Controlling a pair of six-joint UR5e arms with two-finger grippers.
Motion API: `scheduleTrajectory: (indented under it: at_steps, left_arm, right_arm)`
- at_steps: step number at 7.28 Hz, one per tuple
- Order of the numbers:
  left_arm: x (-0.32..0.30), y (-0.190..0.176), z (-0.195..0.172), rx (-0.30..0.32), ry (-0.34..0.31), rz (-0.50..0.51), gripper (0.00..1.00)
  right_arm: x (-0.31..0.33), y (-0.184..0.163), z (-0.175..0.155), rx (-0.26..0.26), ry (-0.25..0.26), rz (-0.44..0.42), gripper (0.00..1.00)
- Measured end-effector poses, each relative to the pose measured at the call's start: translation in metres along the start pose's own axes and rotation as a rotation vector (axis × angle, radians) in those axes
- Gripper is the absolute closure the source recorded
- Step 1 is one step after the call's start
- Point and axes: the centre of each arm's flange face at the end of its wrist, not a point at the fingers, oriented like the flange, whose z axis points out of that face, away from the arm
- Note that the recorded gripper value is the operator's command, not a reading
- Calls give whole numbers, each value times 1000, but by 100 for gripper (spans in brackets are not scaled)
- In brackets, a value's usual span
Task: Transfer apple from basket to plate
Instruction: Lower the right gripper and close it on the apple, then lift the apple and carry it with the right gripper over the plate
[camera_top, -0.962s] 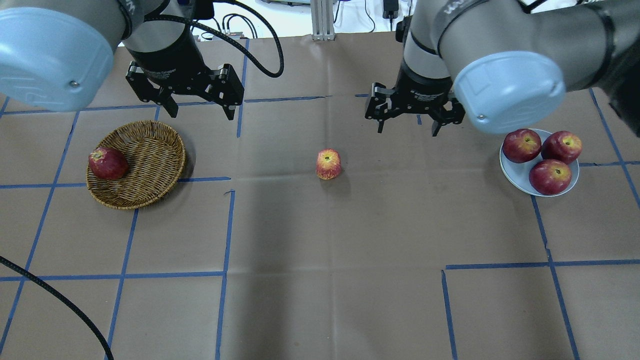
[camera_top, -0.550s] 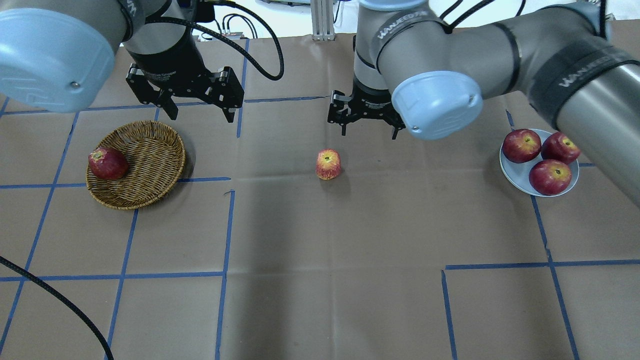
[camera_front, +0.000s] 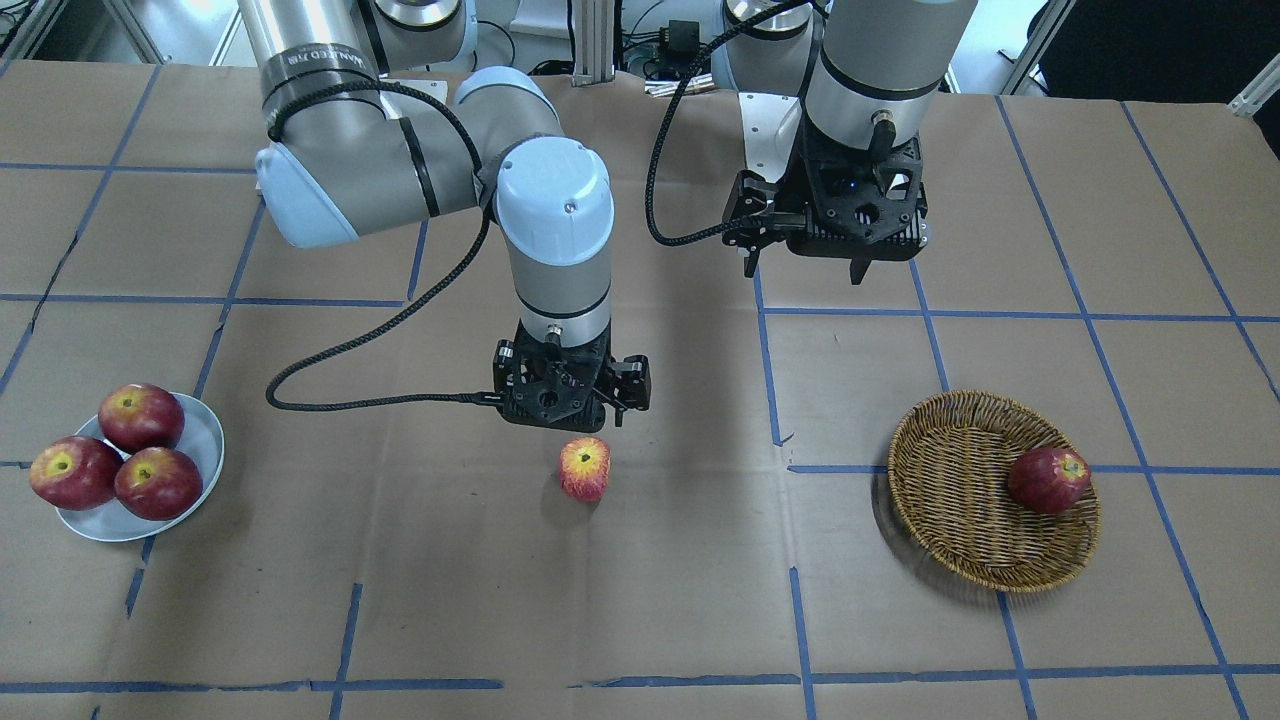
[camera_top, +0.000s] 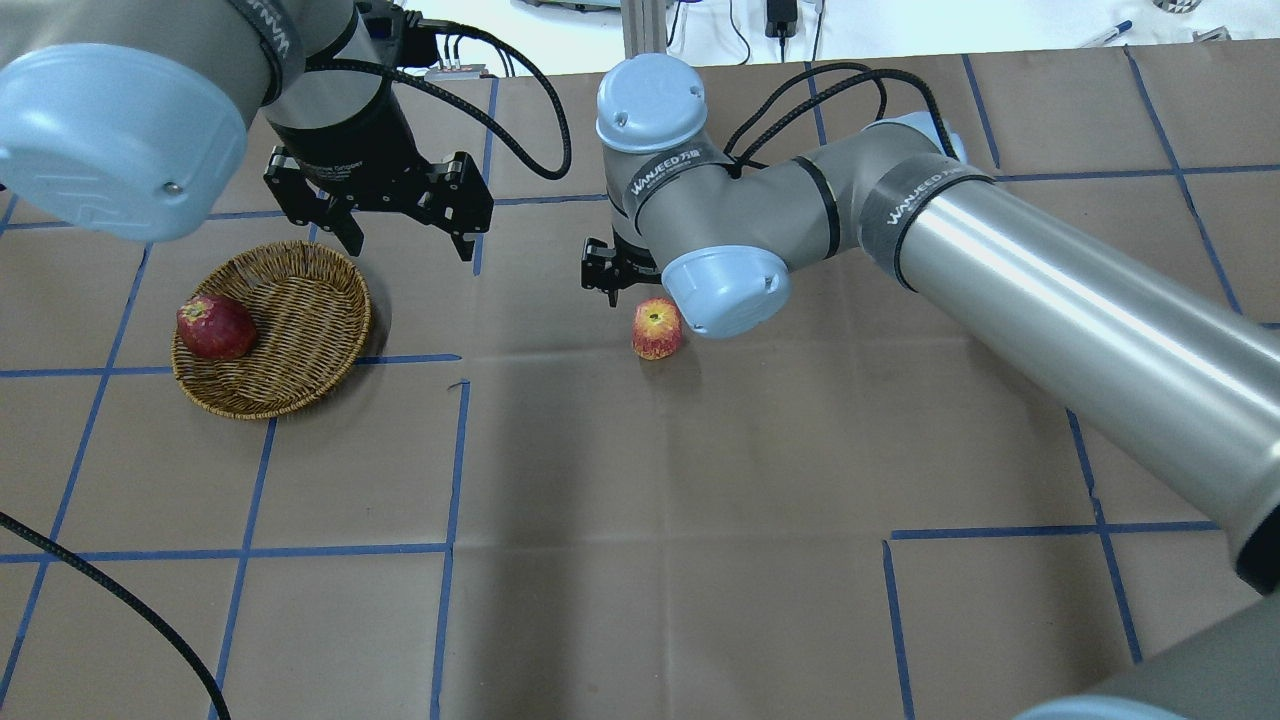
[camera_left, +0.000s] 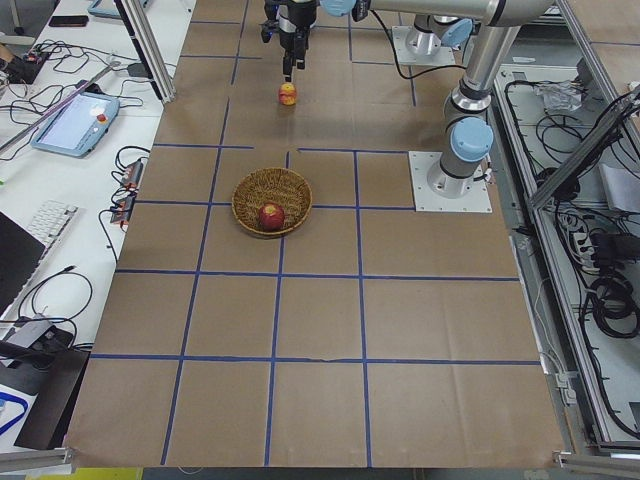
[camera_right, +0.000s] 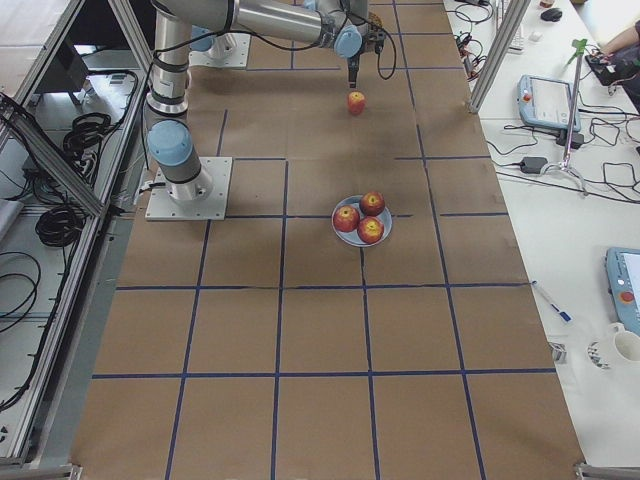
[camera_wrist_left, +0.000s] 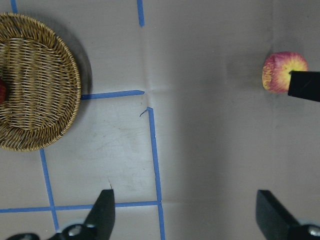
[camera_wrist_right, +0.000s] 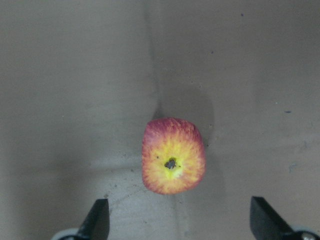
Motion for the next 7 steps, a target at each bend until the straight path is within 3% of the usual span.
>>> scheduleTrajectory:
  at_steps: [3, 4, 7]
  left_arm:
    - [-2, 2, -1, 2, -1, 1, 1]
    - [-3, 2, -2, 4, -2, 6, 1]
    - [-12, 2, -2, -4, -1, 12, 1]
  right_arm:
    - [-3, -3, 56, 7, -3, -12, 0]
    - [-3, -3, 69, 4, -1, -14, 5]
    - [0, -5, 97, -22, 15, -15, 37]
